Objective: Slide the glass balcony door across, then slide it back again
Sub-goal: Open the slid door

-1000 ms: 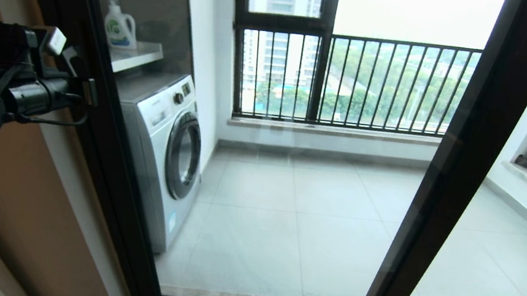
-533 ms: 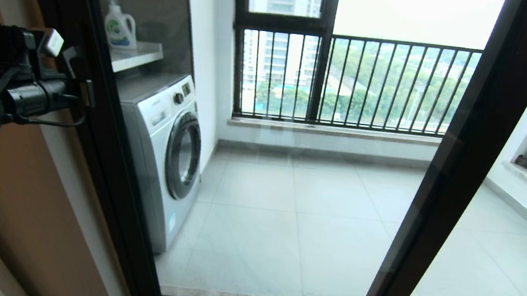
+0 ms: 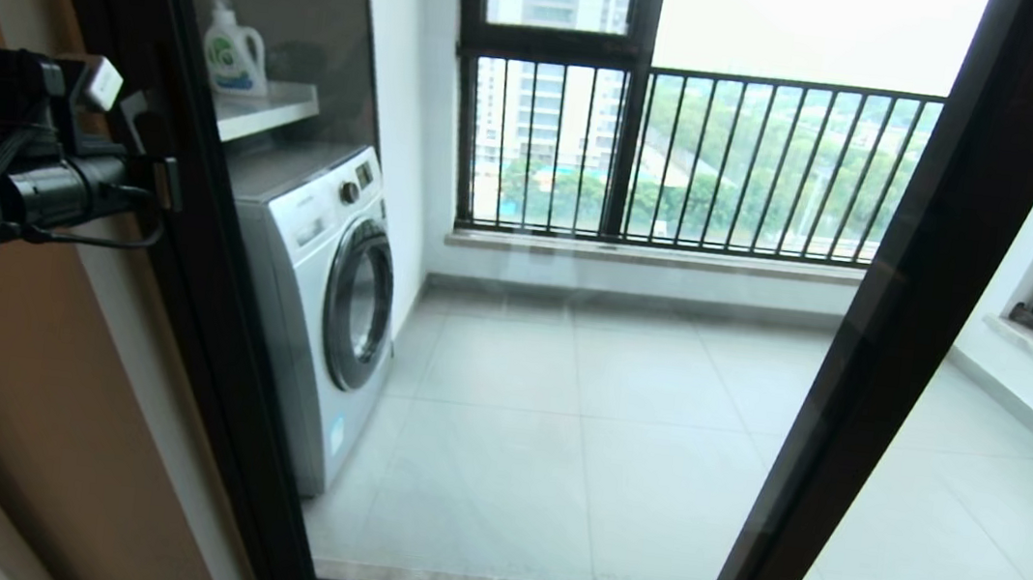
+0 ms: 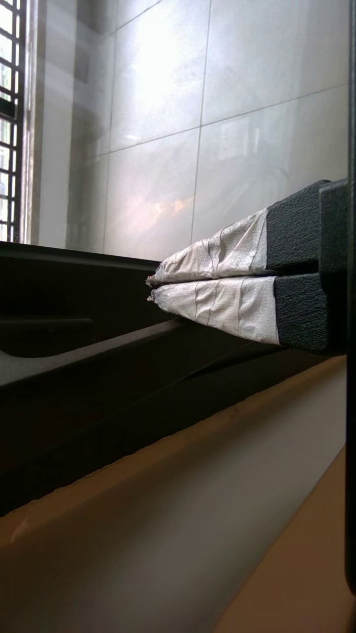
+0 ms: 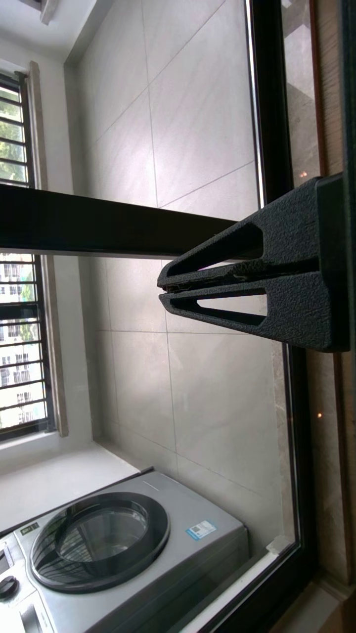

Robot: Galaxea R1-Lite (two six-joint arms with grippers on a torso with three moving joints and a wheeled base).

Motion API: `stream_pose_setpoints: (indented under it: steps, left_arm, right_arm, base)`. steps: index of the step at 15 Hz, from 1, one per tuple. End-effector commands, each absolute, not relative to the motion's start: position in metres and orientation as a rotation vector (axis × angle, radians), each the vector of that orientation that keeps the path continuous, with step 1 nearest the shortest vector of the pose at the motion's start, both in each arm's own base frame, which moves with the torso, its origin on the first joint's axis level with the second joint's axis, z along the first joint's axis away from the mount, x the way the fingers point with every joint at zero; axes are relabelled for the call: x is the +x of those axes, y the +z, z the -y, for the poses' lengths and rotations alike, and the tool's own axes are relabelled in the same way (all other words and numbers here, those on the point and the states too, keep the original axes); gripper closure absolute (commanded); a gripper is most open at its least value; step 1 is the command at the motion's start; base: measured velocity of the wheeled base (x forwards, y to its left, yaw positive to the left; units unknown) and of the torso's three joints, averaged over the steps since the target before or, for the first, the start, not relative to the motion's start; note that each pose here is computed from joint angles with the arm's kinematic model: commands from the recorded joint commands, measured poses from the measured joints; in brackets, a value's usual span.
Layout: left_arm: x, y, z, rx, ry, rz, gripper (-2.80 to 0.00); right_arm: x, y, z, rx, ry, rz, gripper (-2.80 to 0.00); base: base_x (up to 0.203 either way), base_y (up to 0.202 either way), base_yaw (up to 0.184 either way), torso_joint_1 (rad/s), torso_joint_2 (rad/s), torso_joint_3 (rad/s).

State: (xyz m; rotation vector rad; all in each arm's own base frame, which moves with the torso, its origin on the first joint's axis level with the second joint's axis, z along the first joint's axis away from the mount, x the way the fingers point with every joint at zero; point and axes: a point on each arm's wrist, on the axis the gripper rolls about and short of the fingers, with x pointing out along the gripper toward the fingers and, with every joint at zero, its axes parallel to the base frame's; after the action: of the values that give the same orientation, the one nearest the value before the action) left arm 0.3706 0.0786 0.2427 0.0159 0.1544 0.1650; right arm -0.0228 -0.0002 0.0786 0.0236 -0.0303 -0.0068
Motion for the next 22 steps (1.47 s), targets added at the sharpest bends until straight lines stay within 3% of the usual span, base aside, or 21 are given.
stream_pose_setpoints:
  steps: [1, 13, 22]
  left_arm:
    - [0.369, 0.243, -0.081, 0.016, 0.177, -0.149, 0.00]
    - [0.362, 0.248, -0.092, 0.014, 0.199, -0.137, 0.00]
    - [0.328, 0.288, -0.047, 0.021, 0.095, -0.037, 0.00]
  right_arm:
    - [-0.022, 0.075, 0.000, 0.025, -0.007, 0.019, 0.00]
    - [-0.022, 0.075, 0.000, 0.023, -0.007, 0.018, 0.00]
    - [-0.022, 0.075, 0.000, 0.024, -0.007, 0.018, 0.00]
  base:
    - [0.000, 0.000, 0.000, 0.000, 0.00, 0.000]
    - [0.000, 0.000, 0.000, 0.000, 0.00, 0.000]
    - [0.000, 0.000, 0.000, 0.000, 0.00, 0.000]
